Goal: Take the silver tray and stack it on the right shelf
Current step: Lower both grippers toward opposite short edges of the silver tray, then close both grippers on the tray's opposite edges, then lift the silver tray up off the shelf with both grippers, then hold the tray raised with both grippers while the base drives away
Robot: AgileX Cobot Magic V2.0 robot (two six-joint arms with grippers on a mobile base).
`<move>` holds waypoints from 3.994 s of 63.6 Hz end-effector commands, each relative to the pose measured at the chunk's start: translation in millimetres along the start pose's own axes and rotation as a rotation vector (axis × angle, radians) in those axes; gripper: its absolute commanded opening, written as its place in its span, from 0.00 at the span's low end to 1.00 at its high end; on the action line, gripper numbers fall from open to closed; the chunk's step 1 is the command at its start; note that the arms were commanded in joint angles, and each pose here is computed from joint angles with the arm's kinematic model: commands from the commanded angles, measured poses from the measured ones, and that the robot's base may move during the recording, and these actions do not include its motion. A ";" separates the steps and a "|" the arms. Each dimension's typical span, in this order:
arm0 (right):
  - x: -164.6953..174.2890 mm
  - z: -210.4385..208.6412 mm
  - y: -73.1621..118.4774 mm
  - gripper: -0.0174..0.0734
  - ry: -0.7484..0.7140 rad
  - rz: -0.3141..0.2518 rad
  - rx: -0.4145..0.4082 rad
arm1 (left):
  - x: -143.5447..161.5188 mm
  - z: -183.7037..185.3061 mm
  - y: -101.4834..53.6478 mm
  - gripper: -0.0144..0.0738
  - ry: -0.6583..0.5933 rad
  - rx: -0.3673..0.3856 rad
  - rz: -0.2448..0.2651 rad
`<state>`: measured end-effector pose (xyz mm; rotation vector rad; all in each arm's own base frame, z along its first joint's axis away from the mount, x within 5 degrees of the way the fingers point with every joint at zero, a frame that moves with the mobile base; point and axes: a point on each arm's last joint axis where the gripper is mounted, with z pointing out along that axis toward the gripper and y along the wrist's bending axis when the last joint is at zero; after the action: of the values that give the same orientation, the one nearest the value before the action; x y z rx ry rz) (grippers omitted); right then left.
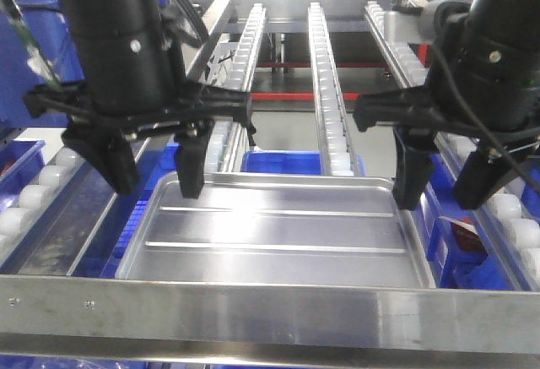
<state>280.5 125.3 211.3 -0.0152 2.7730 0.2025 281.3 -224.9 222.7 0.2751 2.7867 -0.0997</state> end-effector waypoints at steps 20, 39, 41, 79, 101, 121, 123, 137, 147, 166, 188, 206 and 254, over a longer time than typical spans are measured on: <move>-15.1 5.5 3.5 0.67 -0.075 -0.007 -0.021 | -15.0 2.1 4.6 0.49 -0.049 0.032 -0.072; -14.6 18.6 3.3 0.67 -0.052 -0.011 -0.009 | -14.9 11.8 3.1 0.49 -0.038 0.028 -0.069; -14.6 19.4 3.3 0.67 -0.052 -0.011 -0.009 | -14.8 12.4 3.1 0.49 -0.037 0.027 -0.068; -15.4 19.7 4.4 0.30 -0.062 -0.013 -0.015 | -14.4 19.6 2.3 0.34 -0.027 0.021 -0.065; -14.7 16.0 3.9 0.25 -0.059 -0.015 -0.012 | -19.1 15.0 0.8 0.06 -0.038 0.026 -0.068; -13.9 -34.8 -0.5 0.25 -0.146 -0.051 -0.009 | -41.1 -44.0 -12.5 0.06 -0.116 0.005 -0.028; -12.9 -41.7 -1.1 0.25 -0.155 -0.050 -0.012 | -41.8 -51.2 -13.9 0.06 -0.124 0.002 -0.021; -3.2 -87.3 -6.9 0.25 -0.221 -0.046 -0.027 | -33.2 -101.6 -18.6 0.06 -0.176 0.038 -0.006; 6.9 -117.8 -12.1 0.25 -0.270 -0.040 -0.043 | -16.4 -129.8 -23.3 0.06 -0.179 0.049 0.029; 19.4 -144.5 -18.2 0.25 -0.306 -0.033 -0.054 | -5.5 -145.3 -26.5 0.06 -0.177 0.065 0.050; 19.7 -143.6 -18.4 0.25 -0.298 -0.033 -0.050 | -6.8 -142.5 -26.2 0.06 -0.180 0.045 0.057; 21.9 -142.9 -19.5 0.25 -0.272 -0.032 -0.038 | -6.8 -142.5 -26.2 0.06 -0.180 0.045 0.057; 21.9 -142.9 -19.5 0.25 -0.272 -0.032 -0.038 | -6.9 -142.3 -26.3 0.06 -0.180 0.045 0.058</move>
<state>210.2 87.4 316.0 -0.0004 2.5931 0.2212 241.1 -242.1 336.5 0.3192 2.6819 -0.1338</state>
